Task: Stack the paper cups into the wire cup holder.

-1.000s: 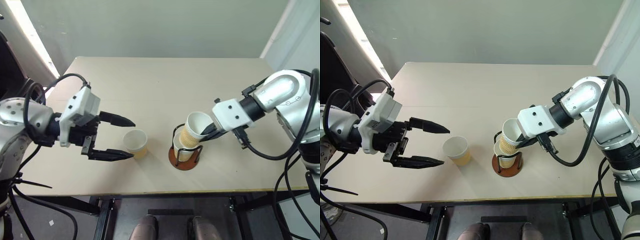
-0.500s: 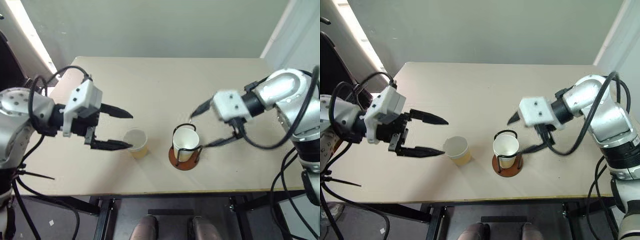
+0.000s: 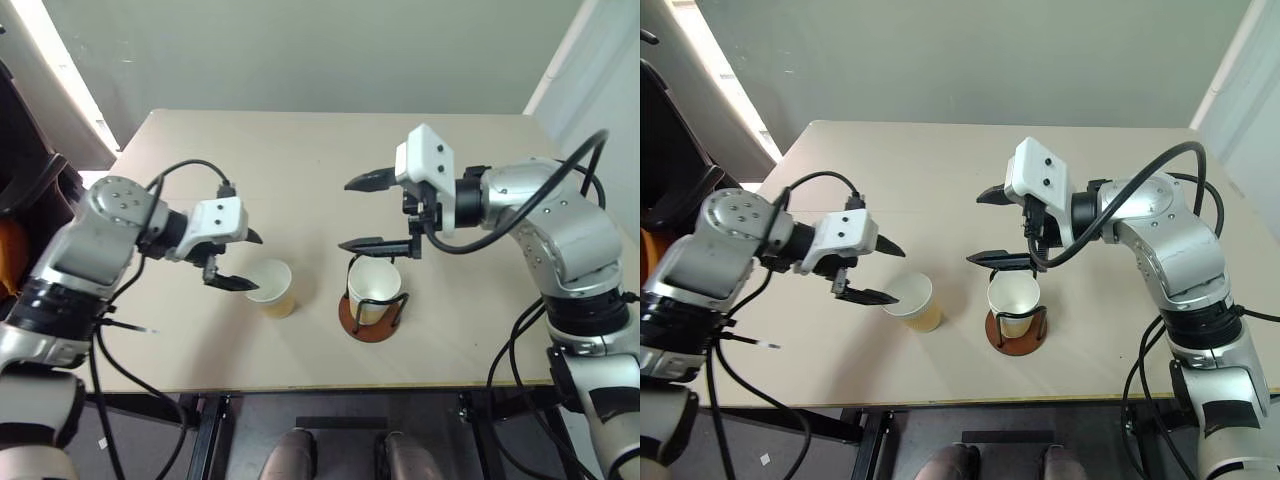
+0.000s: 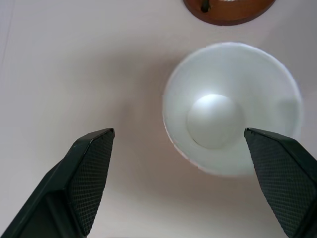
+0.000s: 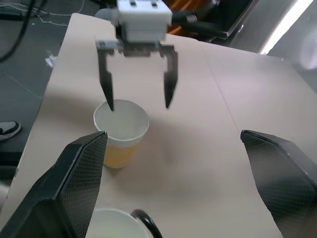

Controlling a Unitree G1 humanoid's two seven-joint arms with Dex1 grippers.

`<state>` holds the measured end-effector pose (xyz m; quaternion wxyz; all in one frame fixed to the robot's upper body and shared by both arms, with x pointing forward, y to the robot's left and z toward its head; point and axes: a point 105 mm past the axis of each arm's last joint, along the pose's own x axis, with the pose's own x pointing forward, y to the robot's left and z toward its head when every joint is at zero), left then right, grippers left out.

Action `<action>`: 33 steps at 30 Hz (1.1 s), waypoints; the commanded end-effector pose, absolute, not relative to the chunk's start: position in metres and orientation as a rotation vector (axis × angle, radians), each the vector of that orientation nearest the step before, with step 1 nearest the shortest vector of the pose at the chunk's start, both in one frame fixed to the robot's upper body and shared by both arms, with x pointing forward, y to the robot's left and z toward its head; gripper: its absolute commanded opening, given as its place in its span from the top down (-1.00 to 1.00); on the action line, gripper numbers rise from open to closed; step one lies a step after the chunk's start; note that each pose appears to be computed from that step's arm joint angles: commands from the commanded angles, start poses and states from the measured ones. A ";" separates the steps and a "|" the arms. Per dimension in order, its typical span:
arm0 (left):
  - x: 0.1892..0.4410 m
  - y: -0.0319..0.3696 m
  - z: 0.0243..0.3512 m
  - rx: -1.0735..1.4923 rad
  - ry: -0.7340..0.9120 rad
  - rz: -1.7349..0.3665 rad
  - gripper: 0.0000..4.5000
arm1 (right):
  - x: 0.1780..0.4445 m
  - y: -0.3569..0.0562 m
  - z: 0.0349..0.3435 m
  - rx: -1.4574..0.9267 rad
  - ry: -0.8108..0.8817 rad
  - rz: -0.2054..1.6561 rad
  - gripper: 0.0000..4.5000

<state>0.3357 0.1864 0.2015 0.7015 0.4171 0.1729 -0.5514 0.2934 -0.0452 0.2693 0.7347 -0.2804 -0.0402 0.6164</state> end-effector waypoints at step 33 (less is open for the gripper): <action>0.336 0.155 0.284 0.939 0.082 -1.348 0.97 | 0.268 -0.110 0.277 -0.642 0.037 1.374 -1.00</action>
